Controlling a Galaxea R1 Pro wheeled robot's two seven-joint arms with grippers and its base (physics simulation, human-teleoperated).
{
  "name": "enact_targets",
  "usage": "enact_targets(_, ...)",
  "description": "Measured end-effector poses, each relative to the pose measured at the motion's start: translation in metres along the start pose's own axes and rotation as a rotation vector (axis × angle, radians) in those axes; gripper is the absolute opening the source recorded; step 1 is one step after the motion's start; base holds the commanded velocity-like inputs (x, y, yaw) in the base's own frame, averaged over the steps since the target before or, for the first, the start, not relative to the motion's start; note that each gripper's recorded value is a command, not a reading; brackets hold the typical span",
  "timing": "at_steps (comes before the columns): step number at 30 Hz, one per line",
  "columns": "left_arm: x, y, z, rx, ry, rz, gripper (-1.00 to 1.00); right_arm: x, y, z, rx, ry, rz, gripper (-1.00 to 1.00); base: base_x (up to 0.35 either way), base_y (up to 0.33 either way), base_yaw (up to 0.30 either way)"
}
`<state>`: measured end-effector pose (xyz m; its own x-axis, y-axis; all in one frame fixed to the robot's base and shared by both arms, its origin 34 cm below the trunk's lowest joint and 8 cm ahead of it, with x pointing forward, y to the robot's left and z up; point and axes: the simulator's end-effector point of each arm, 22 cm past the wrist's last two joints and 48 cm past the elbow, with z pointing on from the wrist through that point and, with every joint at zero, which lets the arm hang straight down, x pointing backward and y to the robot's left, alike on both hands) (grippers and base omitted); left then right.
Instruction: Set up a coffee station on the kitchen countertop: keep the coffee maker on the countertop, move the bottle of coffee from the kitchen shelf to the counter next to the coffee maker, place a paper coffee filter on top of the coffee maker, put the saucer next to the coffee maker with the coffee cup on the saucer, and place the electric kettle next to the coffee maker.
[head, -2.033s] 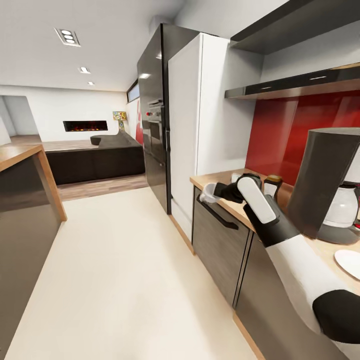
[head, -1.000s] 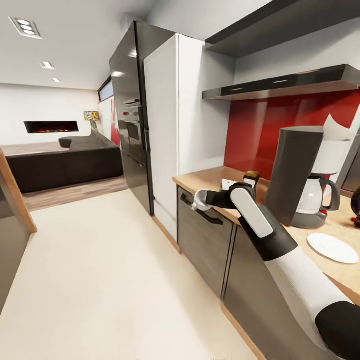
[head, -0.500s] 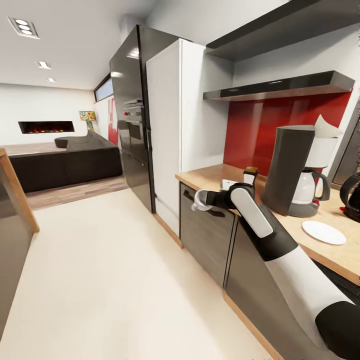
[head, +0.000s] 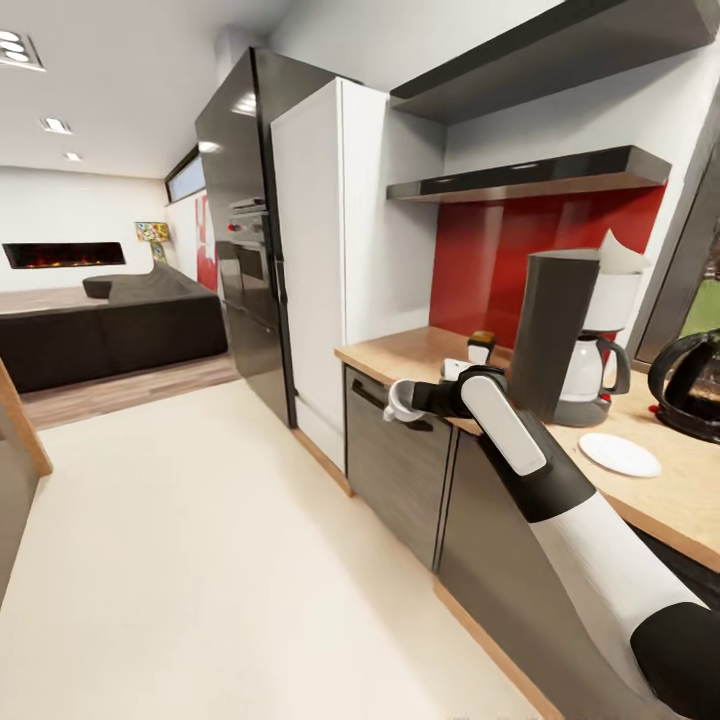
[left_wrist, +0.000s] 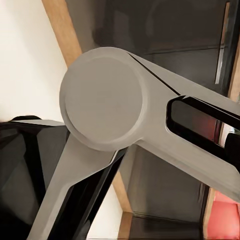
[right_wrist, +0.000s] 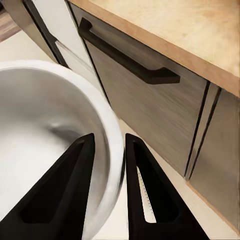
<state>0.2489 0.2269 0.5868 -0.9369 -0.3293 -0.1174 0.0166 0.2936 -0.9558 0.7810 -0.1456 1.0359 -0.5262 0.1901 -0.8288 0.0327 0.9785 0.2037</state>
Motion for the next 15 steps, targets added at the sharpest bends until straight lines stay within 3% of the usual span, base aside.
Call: enact_targets(15, 0.0000, 0.0000, 0.0000, 0.000, 0.000, 0.000, 1.00, -0.0058, 0.0019, -0.0054, -0.008, -0.017, 0.001, -1.00, 0.000, 0.000, -0.278)
